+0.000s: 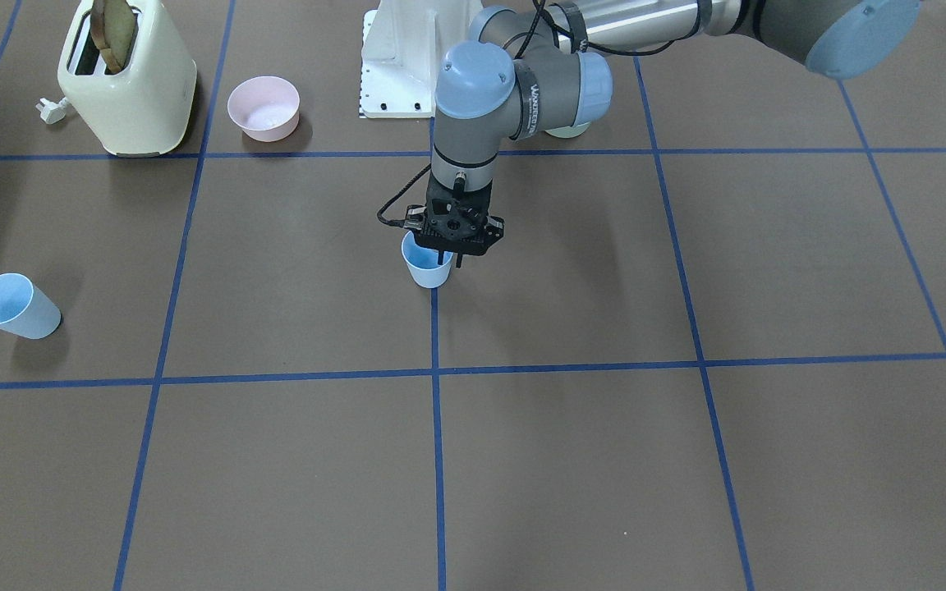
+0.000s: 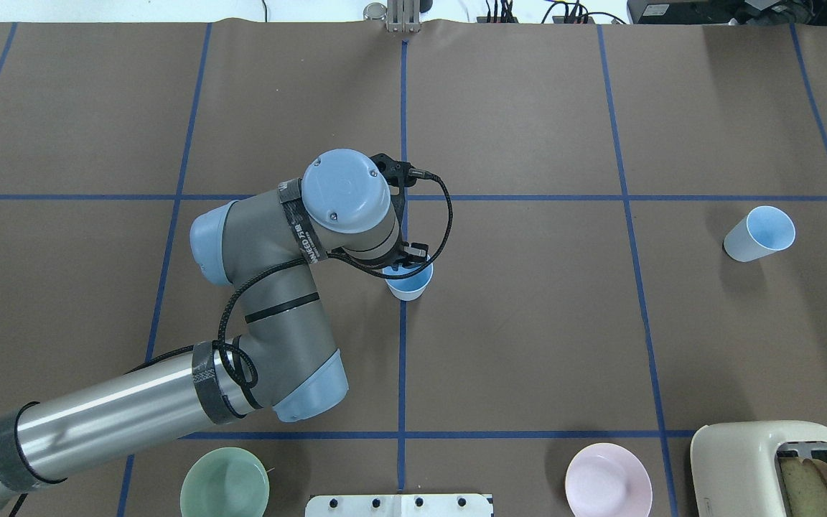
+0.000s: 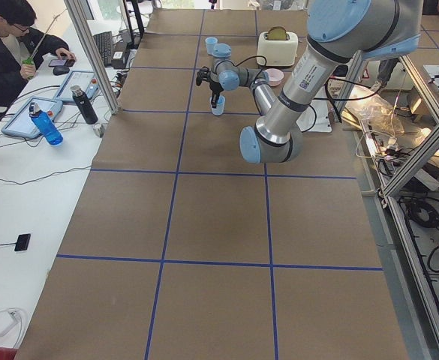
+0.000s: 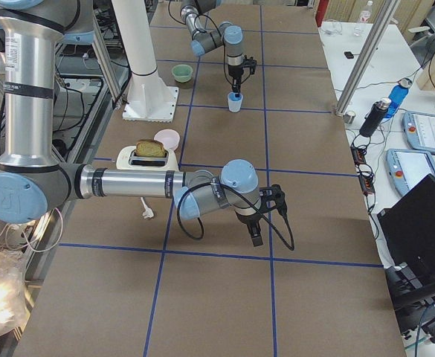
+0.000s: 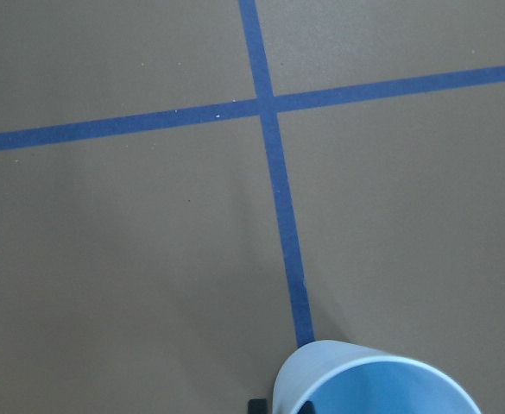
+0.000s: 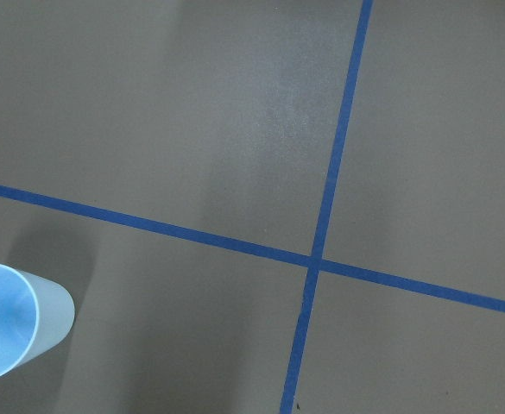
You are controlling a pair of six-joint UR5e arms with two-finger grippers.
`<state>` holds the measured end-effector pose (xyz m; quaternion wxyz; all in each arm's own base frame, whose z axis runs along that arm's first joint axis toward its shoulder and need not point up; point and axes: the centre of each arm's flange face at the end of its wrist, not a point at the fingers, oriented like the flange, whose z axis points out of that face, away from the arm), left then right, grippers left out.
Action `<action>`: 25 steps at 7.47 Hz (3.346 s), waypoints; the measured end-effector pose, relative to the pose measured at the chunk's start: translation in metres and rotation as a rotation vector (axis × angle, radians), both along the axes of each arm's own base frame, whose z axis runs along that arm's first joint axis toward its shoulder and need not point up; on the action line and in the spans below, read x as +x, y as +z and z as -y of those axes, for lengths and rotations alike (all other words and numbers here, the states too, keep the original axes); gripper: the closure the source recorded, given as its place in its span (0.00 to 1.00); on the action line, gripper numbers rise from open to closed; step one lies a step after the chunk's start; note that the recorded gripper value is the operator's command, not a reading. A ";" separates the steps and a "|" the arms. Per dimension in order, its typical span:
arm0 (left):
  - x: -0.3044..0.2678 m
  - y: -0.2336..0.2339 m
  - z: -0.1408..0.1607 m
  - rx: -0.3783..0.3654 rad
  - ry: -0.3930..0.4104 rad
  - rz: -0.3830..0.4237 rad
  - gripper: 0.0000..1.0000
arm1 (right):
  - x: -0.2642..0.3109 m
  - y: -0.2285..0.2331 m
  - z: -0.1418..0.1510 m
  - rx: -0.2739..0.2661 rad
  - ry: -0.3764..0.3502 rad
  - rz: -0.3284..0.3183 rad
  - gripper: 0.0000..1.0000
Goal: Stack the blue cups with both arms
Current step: 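Set the cup down upright, open the left gripper and withdraw, then reach the right gripper down to the other light blue cup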
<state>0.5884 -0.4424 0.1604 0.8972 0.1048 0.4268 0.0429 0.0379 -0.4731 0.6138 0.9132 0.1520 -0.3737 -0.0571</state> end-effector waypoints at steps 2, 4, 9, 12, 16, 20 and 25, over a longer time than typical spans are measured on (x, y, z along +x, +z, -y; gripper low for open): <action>-0.035 -0.020 0.004 0.028 -0.009 -0.037 0.02 | -0.002 -0.009 0.003 0.014 -0.011 0.023 0.00; -0.128 -0.014 0.034 0.051 0.004 -0.007 0.02 | -0.004 -0.025 0.011 0.025 -0.002 0.049 0.00; -0.427 0.189 0.119 0.130 0.114 0.163 0.02 | -0.051 -0.085 0.015 -0.085 0.095 0.123 0.00; -0.586 0.358 0.098 0.120 0.235 0.165 0.02 | -0.112 -0.114 0.014 -0.131 0.101 0.092 0.00; -0.667 0.489 0.041 0.015 0.198 0.153 0.02 | -0.154 -0.090 0.017 -0.140 0.037 -0.004 0.00; -0.671 0.504 0.025 0.019 0.188 0.154 0.02 | -0.181 -0.058 0.026 -0.140 -0.054 -0.051 0.16; -0.671 0.504 0.025 0.022 0.187 0.153 0.02 | -0.216 -0.031 0.028 -0.145 -0.106 -0.086 1.00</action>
